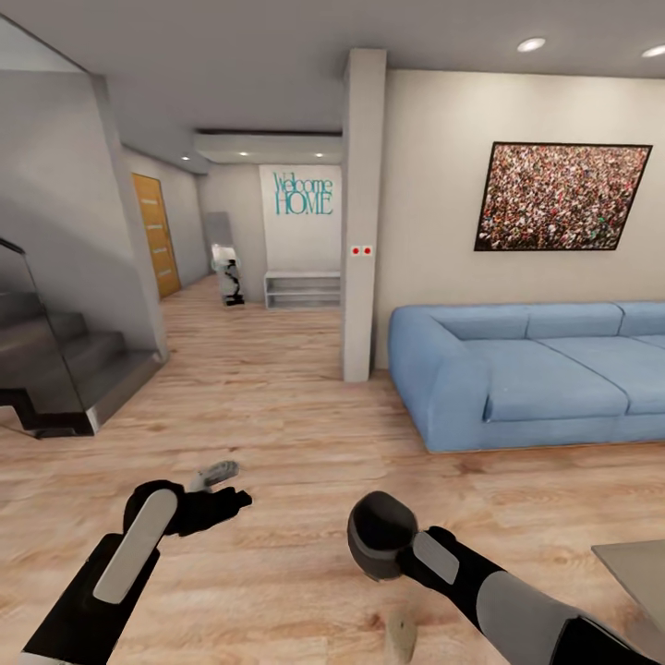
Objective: Place each of the two pumpkins and all three candles from the living room inside a cabinet in the living room (use any cabinet), then make sure every cabinet is closed, and position the cauldron so it is next to a table in the living room.
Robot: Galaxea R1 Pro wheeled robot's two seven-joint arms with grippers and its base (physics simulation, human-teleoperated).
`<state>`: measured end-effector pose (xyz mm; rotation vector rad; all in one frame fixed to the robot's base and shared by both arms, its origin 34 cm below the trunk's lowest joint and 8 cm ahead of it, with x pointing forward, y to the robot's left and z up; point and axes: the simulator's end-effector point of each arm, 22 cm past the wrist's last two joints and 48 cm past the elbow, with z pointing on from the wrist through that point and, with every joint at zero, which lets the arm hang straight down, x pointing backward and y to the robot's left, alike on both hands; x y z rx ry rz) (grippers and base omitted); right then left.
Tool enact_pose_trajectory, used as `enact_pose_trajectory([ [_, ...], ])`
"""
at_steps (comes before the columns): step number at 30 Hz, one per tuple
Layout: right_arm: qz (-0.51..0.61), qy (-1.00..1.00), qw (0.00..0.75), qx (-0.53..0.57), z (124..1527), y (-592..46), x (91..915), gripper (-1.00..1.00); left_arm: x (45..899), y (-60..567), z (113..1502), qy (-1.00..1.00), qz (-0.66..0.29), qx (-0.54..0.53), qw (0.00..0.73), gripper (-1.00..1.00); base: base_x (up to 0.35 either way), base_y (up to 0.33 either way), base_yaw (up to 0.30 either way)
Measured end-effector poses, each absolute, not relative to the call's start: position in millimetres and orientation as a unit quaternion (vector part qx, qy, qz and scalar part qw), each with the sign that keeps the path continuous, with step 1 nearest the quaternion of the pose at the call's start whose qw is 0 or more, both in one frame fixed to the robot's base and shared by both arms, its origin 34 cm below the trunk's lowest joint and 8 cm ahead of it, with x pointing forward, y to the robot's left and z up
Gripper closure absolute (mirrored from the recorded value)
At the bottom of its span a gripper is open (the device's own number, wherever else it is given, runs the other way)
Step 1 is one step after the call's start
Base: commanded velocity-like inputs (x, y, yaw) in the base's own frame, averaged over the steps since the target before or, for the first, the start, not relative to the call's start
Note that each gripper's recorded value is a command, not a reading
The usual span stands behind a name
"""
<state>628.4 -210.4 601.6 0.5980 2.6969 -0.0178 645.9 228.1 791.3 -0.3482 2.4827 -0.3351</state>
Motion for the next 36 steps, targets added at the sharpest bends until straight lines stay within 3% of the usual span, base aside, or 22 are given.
enact_pose_trajectory([
  [13,-0.008,0.959,0.185,0.212,600.3,-211.8,626.7,-1.0,651.4,265.6,828.1,0.911,-0.185,-0.176,0.323,-1.0,0.103,-0.041,0.0],
  [36,-0.004,0.958,0.192,0.213,581.3,-208.3,629.0,-1.0,646.3,246.2,812.3,0.9,-0.256,-0.186,0.301,-1.0,0.01,-0.009,0.0],
])
